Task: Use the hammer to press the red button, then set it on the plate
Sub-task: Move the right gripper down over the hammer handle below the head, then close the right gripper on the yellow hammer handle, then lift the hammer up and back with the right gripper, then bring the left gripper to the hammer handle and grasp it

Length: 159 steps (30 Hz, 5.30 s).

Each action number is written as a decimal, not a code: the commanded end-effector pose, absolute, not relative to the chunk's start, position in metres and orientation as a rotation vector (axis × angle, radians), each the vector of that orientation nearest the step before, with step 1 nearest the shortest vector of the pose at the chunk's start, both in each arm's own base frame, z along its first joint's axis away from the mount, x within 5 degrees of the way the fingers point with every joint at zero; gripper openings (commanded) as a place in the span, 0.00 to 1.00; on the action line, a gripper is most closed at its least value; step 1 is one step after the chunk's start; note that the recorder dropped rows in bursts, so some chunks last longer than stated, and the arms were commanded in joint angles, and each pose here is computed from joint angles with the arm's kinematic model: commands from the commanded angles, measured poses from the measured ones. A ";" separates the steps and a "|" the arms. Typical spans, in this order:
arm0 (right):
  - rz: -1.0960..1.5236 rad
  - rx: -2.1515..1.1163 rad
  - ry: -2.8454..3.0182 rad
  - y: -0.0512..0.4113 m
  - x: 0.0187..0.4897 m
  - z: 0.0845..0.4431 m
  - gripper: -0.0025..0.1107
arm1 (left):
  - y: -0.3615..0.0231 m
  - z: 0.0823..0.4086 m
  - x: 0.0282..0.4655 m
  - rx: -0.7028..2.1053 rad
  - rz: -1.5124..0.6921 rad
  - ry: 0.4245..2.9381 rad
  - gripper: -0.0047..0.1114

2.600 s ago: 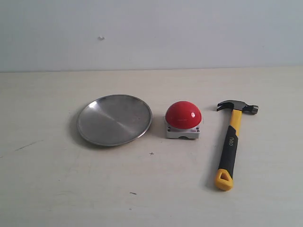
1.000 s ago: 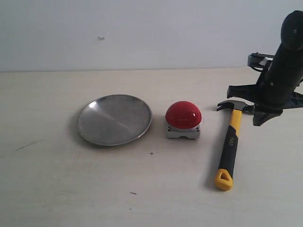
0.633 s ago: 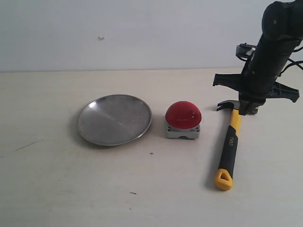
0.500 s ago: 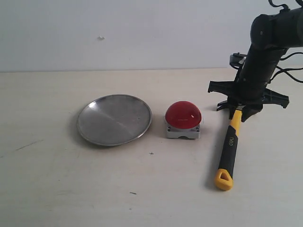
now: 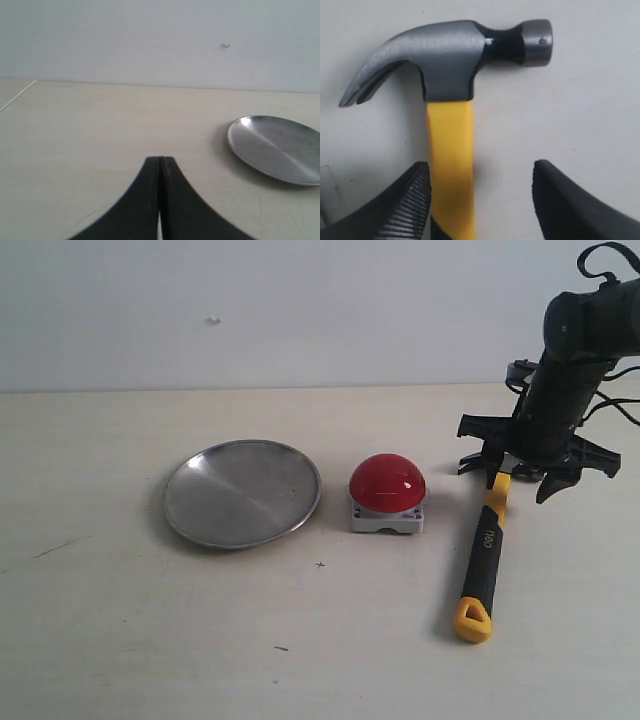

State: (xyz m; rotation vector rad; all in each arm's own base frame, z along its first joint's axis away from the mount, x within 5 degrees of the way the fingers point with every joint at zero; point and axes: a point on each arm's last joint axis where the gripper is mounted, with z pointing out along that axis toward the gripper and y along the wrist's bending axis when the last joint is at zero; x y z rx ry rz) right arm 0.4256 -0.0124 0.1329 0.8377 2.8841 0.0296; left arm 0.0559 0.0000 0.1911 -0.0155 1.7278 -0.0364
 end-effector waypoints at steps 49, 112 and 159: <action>0.042 0.748 2.923 -0.013 0.449 0.107 0.02 | 0.000 0.191 0.055 -0.006 -0.040 1.724 0.04; 0.271 0.200 2.307 0.007 0.285 0.332 0.02 | -0.003 0.211 0.056 -0.276 -0.373 1.497 0.04; 0.500 0.004 2.034 0.084 0.278 0.325 0.02 | -0.320 0.218 0.261 0.722 -1.218 1.895 0.48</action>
